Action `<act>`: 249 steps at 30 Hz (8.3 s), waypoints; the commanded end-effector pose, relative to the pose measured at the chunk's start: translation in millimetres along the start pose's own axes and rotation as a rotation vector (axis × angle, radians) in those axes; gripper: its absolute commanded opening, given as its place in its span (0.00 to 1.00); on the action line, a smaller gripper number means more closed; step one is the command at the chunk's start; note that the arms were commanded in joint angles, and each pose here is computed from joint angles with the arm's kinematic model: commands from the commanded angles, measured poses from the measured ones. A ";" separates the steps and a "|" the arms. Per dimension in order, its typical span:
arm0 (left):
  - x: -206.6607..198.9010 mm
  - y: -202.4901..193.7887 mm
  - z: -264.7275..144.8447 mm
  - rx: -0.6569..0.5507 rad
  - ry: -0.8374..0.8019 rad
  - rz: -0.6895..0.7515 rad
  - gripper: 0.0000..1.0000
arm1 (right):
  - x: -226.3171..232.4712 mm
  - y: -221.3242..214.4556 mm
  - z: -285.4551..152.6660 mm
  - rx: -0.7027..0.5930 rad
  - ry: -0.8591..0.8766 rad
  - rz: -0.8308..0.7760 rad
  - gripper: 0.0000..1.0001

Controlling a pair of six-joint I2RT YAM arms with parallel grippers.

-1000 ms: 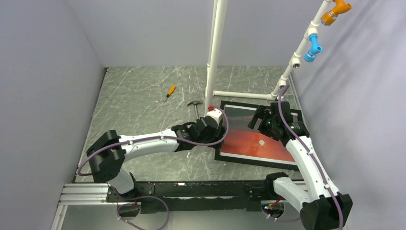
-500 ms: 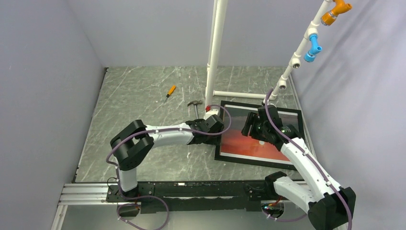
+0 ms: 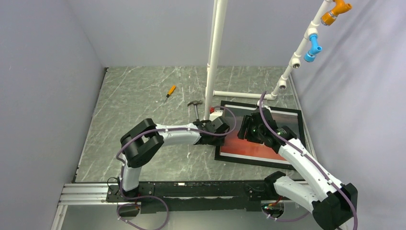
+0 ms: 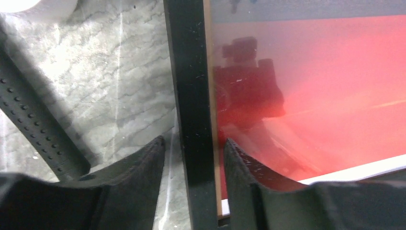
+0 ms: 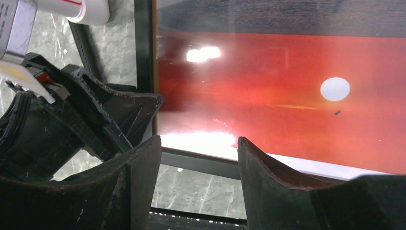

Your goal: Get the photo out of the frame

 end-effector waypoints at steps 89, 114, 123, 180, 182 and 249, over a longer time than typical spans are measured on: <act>-31.4 55.0 -143.8 0.043 -0.402 -0.095 0.00 | 112.9 -122.6 11.4 -0.451 -0.533 -1.440 0.15; 90.1 78.6 -312.4 -0.552 -0.380 -0.165 0.75 | 168.2 -25.7 -122.7 -0.698 -0.219 -1.059 0.00; 101.8 65.7 -311.0 -0.552 -0.395 -0.173 0.76 | 204.8 15.7 -173.1 -0.850 0.015 -0.847 0.00; 41.1 39.7 -215.7 -0.191 -0.519 -0.118 0.83 | 61.1 148.9 -199.5 -1.005 -0.238 0.243 0.00; 40.8 32.5 -207.0 -0.135 -0.505 -0.175 0.83 | 48.7 137.0 -193.6 -0.987 -0.225 0.310 0.00; 62.5 -29.8 -73.4 0.039 -0.361 -0.377 0.94 | -92.9 -34.7 -129.3 -0.523 0.065 0.728 0.18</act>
Point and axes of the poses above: each gripper's point midway between its finger pads, its own z axis out along the fingers, its own x axis along the line the jaws close on, y = z × x, the point moved 6 cm from there along -z, back along the fingers, and after that the axes turned 5 degrees about -z, right-handed, at the moved point
